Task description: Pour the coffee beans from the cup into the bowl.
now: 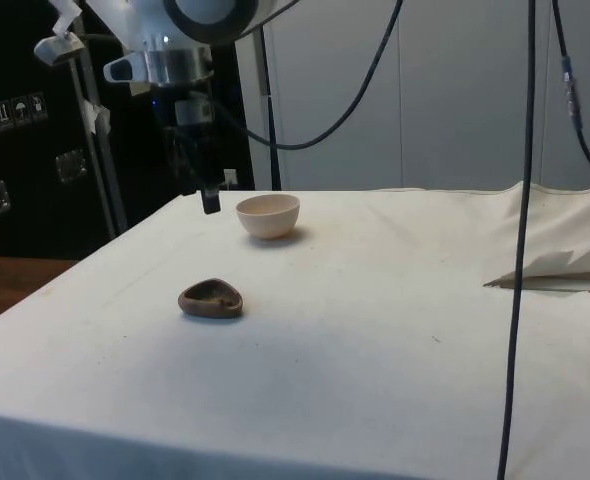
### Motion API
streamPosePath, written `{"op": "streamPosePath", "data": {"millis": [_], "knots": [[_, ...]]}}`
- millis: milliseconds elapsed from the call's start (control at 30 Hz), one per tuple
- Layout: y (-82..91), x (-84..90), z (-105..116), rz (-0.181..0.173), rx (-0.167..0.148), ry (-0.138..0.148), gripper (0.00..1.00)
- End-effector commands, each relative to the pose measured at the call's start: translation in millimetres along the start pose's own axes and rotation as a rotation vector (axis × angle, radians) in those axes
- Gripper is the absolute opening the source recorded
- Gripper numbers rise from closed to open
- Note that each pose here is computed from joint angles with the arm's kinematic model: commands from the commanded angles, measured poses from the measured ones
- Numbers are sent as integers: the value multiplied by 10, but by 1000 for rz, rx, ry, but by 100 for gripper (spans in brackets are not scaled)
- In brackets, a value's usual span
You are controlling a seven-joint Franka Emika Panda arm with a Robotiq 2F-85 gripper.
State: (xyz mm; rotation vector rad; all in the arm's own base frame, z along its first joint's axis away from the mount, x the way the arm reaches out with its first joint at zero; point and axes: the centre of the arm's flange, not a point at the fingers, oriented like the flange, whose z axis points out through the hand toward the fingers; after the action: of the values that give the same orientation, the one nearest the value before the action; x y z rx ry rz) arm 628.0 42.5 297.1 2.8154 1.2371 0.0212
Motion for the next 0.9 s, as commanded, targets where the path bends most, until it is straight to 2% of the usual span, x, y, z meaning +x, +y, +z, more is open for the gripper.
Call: {"op": "streamPosePath", "data": {"millis": [0,100,133,400,733,867], "knots": [[8,38,27,-13,-4,0,100],[26,77,58,-26,-3,-1,100],[24,55,38,-20,0,2,100],[142,229,190,-47,-4,3,100],[223,331,357,-68,0,3,100],[193,381,453,-106,0,4,100]]}}
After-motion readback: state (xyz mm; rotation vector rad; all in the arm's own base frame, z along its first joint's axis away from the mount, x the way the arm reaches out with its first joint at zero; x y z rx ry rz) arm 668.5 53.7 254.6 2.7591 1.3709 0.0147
